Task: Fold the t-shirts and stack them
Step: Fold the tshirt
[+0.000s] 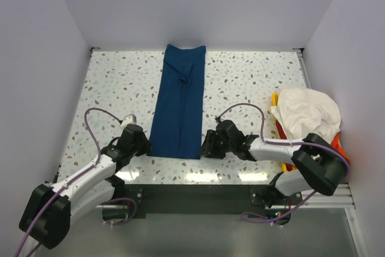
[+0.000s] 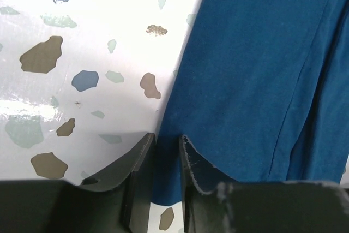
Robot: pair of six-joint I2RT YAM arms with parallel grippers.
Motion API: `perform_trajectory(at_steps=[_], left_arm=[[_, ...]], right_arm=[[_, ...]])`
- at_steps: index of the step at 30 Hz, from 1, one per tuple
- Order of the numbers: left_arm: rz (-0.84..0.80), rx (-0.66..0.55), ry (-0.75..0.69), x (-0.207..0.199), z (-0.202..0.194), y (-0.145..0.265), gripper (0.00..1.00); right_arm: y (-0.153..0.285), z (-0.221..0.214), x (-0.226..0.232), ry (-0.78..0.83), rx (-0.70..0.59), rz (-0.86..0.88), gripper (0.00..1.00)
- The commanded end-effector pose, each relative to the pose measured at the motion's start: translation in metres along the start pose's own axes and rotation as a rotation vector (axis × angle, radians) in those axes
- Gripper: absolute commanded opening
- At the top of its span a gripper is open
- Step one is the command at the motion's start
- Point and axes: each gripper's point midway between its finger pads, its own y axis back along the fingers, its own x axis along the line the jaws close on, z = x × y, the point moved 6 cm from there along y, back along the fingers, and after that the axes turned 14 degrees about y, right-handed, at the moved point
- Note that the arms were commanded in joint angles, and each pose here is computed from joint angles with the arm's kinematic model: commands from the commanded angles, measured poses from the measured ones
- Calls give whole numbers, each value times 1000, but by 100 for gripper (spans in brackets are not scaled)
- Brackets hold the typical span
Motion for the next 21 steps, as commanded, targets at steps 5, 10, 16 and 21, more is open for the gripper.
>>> perform_trajectory(at_steps=[5,10,16,21], left_arm=[[11,55,4,11,-17,3,21],[-34,107,-7,3,-24,7,11],[-77,156,-4,-2,-34,8,4],[-99,194,0,-4,-45,11,0]], right_arm=[[-14,-24,-15,-5,62,-111,45],[-12,-23,-17,10,58,-137,40],[-4,-19,-22,52,44,-196,36],[10,-22,-27,95,70,-235,33]])
